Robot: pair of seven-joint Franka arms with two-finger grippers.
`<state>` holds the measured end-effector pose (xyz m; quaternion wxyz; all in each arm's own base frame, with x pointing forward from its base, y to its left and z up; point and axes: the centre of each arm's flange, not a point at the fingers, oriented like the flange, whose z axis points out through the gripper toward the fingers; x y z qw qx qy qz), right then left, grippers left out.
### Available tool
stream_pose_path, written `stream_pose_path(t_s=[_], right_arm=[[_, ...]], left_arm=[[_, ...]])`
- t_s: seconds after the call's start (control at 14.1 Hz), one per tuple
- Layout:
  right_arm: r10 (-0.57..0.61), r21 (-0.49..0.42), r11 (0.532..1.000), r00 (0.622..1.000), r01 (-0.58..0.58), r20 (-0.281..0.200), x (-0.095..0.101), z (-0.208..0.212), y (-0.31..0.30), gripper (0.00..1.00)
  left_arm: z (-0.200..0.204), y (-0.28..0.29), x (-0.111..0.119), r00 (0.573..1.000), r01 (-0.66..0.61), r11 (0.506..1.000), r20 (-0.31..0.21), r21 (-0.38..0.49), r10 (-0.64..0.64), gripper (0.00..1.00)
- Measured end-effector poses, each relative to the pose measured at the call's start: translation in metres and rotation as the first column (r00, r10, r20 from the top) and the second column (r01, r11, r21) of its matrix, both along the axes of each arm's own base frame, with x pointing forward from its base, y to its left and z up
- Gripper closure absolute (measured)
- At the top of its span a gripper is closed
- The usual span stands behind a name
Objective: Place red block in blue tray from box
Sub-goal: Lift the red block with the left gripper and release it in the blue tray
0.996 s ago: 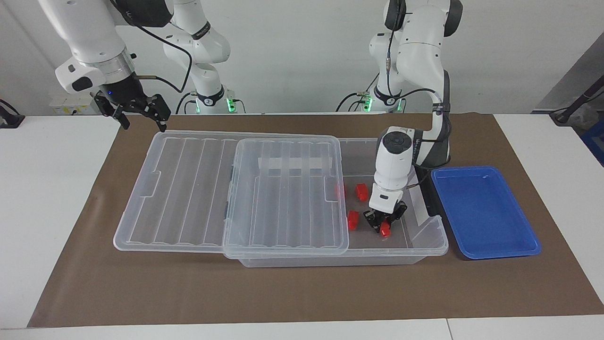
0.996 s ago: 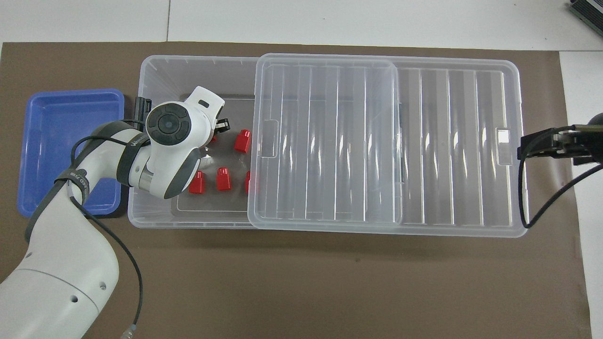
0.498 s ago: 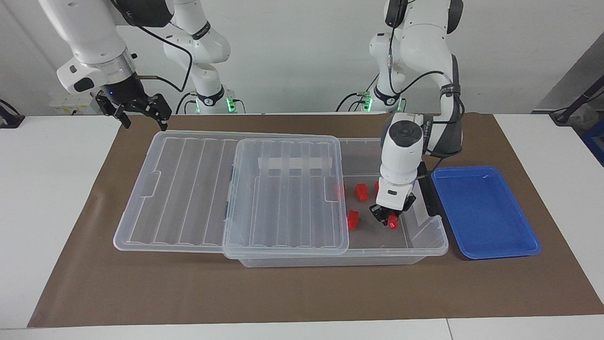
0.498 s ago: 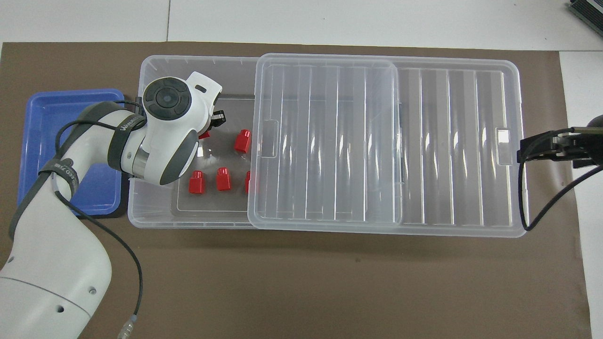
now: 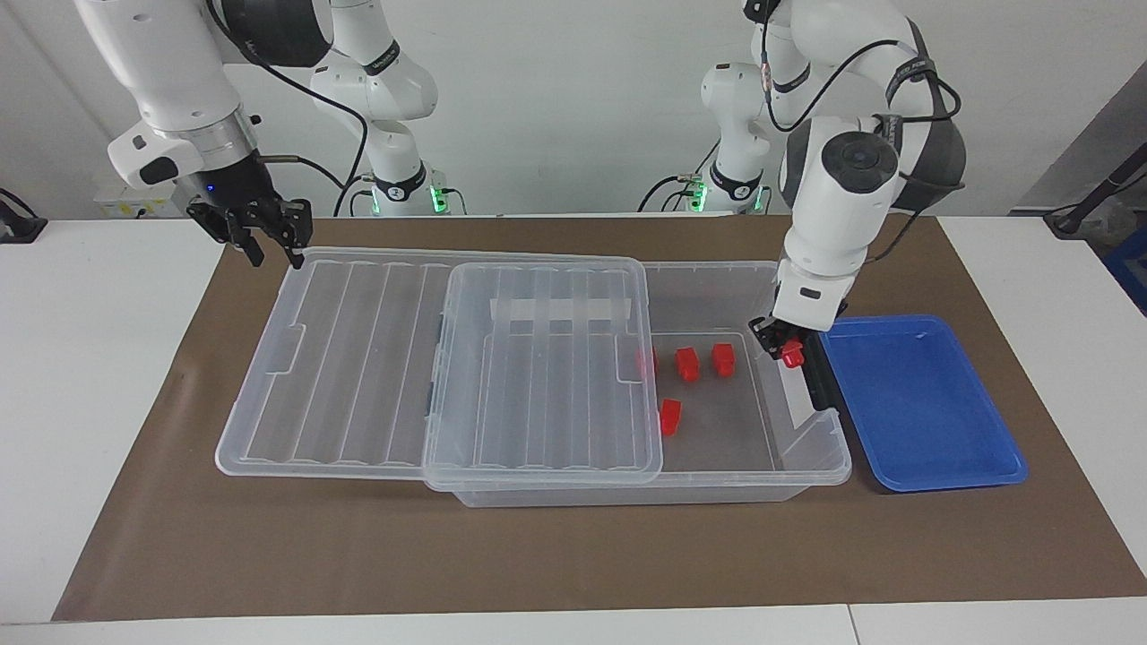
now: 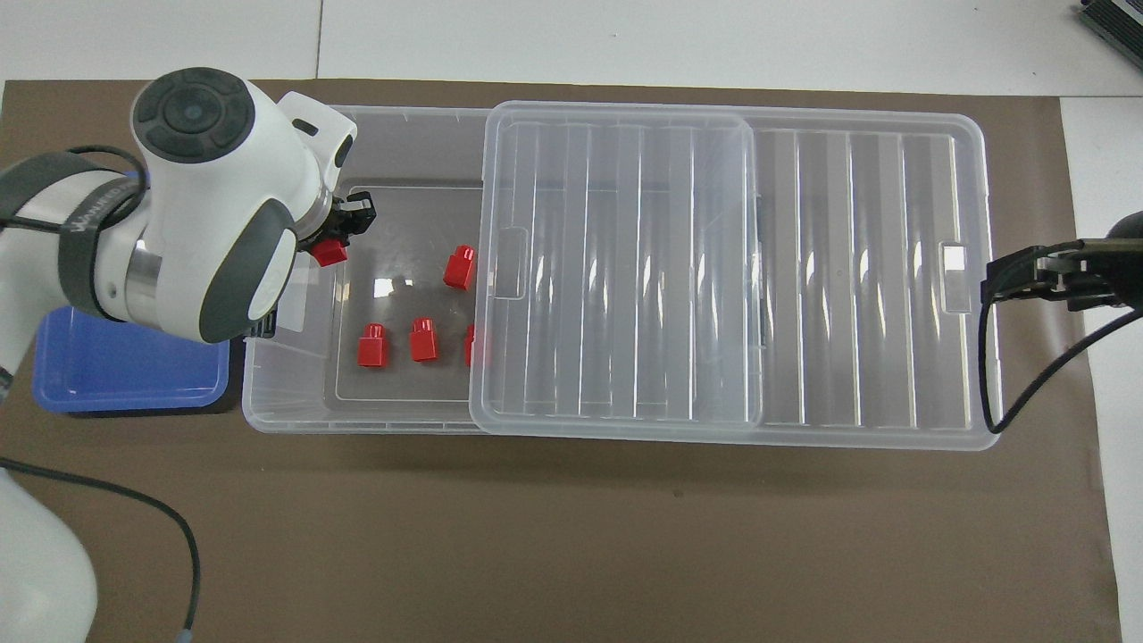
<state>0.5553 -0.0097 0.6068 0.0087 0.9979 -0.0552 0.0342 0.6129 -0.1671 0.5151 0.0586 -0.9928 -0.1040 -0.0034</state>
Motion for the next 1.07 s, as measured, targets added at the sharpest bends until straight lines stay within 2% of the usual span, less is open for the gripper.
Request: stream_pose_path(t_s=[0.21,0.28,0.5,0.64,0.78,0.92,1.07], right_arm=[[-0.045,0.001,0.999,0.999,0.045,0.028,0.003,-0.022,-0.031,0.91],[-0.06,0.001,0.998,0.997,0.06,0.043,0.004,-0.029,-0.041,0.99],[-0.081,-0.002,0.997,0.994,0.081,0.075,0.01,-0.053,-0.065,0.99],[-0.07,-0.01,0.997,0.994,0.071,0.087,0.02,-0.072,-0.078,0.99],[-0.066,-0.016,0.998,0.994,0.067,0.082,0.03,-0.092,-0.086,0.99],[-0.067,-0.019,0.997,0.995,0.069,0.076,0.039,-0.111,-0.088,0.99],[-0.066,-0.021,0.998,0.995,0.067,0.071,0.045,-0.124,-0.088,0.99]], left_arm=[[0.026,0.052,-0.004,0.995,0.085,0.996,-0.047,-0.007,-0.085,0.66],[0.036,0.077,-0.005,0.989,0.135,0.991,-0.055,-0.014,-0.135,0.66],[0.053,0.163,-0.007,0.968,0.243,0.969,-0.061,-0.036,-0.245,0.66],[0.049,0.204,-0.008,0.961,0.267,0.963,-0.065,-0.045,-0.27,0.66],[0.032,0.23,-0.007,0.959,0.28,0.959,-0.02,-0.04,-0.281,0.66],[-0.002,0.249,-0.01,0.949,0.314,0.949,0.035,-0.022,-0.313,0.66],[-0.032,0.261,-0.015,0.945,0.322,0.947,0.064,-0.01,-0.321,0.66]])
